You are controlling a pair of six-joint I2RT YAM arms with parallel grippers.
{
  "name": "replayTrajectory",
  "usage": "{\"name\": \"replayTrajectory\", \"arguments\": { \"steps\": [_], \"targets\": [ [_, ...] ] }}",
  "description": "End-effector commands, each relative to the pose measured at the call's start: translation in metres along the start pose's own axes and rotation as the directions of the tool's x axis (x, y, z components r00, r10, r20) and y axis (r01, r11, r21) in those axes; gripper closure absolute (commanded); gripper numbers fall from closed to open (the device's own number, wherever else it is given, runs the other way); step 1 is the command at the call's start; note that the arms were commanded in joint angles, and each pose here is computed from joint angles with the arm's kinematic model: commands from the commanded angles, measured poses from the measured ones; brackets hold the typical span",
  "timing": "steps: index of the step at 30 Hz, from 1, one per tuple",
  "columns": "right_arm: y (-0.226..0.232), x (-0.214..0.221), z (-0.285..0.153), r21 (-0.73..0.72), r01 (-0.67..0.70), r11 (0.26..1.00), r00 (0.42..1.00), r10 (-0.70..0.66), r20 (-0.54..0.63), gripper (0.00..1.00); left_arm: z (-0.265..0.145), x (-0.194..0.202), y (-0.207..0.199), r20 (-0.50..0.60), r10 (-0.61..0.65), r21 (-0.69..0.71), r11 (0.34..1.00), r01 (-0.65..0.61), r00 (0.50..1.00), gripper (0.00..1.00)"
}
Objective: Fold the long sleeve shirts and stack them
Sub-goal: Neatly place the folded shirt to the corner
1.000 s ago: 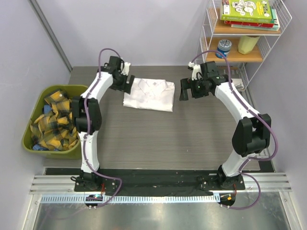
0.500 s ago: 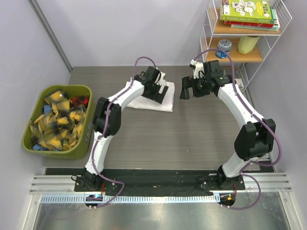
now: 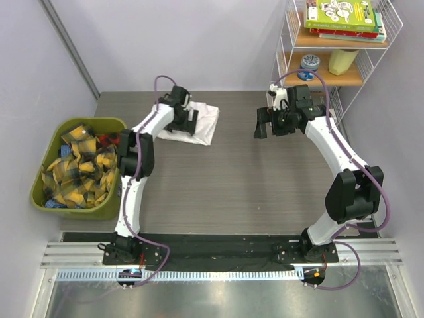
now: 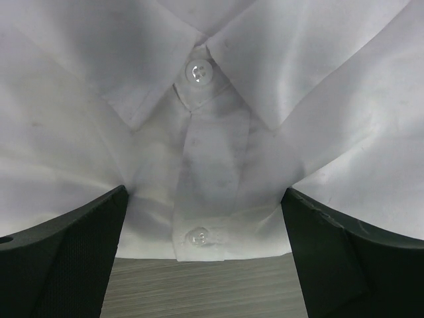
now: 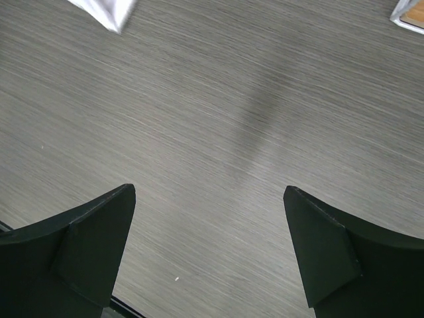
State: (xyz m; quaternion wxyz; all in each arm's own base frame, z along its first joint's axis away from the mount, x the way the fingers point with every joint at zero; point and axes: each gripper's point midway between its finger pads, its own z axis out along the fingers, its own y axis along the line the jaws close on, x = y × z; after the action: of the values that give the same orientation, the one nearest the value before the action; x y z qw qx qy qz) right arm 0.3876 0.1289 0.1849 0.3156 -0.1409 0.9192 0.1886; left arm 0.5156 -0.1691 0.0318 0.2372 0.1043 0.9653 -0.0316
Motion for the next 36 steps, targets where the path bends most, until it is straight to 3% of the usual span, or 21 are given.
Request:
{"name": "replayTrajectory", "arguments": {
  "steps": [1,8,16,23,30,36],
  "targets": [
    [-0.002,-0.009,-0.013,-0.005,0.010,1.000,0.999,-0.010,0.043,0.00,-0.002,0.004,0.064,-0.034,-0.064,-0.105,0.993,0.060,0.997,0.03],
    [-0.003,-0.008,-0.015,-0.008,0.002,1.000,0.999,-0.002,0.041,0.00,-0.001,-0.003,0.090,-0.004,-0.103,-0.145,0.984,0.102,0.995,0.04],
    [-0.004,-0.009,-0.023,0.000,0.009,1.000,0.999,-0.009,0.045,0.00,0.005,-0.019,0.152,0.040,-0.163,-0.191,0.967,0.168,0.986,0.04],
    [0.000,-0.007,-0.025,-0.013,-0.005,1.000,0.999,0.005,0.044,0.00,-0.004,-0.051,0.155,0.123,-0.036,-0.147,0.988,0.054,0.992,0.02],
    [0.006,-0.012,-0.032,-0.032,-0.010,0.999,0.998,0.012,0.065,0.00,-0.071,-0.095,0.138,0.277,0.011,-0.073,0.997,0.010,0.961,0.00],
    [0.010,-0.011,-0.037,-0.044,-0.011,0.999,0.997,0.014,0.069,0.00,-0.095,-0.073,0.102,0.271,0.019,0.037,0.999,-0.031,0.962,0.01]
  ]
}}
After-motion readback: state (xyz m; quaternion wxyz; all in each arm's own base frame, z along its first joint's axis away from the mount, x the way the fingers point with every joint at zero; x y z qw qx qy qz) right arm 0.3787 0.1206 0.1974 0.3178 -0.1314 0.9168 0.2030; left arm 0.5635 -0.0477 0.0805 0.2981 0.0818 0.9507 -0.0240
